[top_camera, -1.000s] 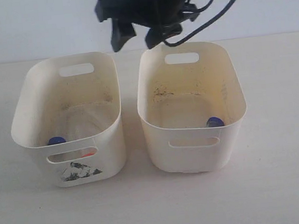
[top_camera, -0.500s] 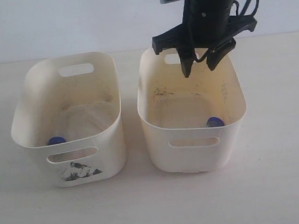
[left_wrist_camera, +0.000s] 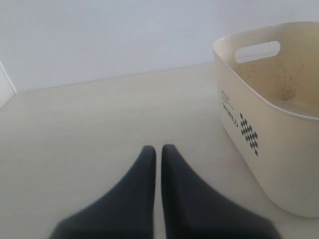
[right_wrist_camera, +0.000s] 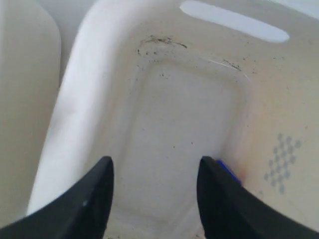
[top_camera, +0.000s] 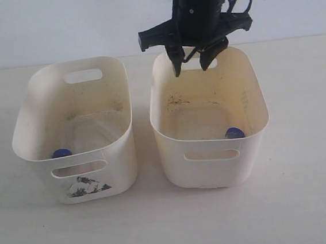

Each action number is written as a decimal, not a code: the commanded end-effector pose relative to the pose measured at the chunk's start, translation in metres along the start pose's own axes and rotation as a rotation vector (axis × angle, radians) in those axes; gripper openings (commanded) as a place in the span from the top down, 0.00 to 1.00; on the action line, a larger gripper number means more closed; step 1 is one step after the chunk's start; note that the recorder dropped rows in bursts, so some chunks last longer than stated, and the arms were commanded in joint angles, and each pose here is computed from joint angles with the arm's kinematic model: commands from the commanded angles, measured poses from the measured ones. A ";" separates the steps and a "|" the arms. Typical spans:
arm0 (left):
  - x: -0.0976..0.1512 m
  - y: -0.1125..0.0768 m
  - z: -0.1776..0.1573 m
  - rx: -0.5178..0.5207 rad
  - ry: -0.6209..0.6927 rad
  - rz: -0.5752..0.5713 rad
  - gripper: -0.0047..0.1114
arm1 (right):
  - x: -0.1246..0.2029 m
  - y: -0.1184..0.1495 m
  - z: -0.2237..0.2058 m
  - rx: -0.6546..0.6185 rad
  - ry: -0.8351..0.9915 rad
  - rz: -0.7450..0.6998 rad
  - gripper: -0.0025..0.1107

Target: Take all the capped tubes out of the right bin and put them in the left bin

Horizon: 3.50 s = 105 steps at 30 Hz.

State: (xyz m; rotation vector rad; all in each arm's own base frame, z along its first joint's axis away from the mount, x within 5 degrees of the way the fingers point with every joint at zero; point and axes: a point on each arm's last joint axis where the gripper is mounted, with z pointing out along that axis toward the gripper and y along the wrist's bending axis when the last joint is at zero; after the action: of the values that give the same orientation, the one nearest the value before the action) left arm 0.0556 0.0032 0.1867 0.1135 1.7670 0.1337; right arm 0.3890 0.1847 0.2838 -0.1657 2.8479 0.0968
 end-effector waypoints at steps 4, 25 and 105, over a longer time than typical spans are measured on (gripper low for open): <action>-0.003 0.000 -0.001 -0.001 -0.021 -0.013 0.92 | -0.007 0.003 0.027 0.009 0.037 0.081 0.55; -0.003 0.000 -0.001 -0.001 -0.021 -0.013 0.92 | 0.032 -0.015 0.081 0.164 0.225 0.167 0.55; -0.003 0.000 -0.001 -0.001 -0.021 -0.013 0.92 | 0.036 -0.006 0.124 0.460 0.166 -0.037 0.43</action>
State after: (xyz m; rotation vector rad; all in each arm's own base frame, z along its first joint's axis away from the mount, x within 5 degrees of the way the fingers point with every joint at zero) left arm 0.0556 0.0032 0.1867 0.1135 1.7670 0.1337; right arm 0.3859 0.1925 0.1548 -0.1502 2.9335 -0.5862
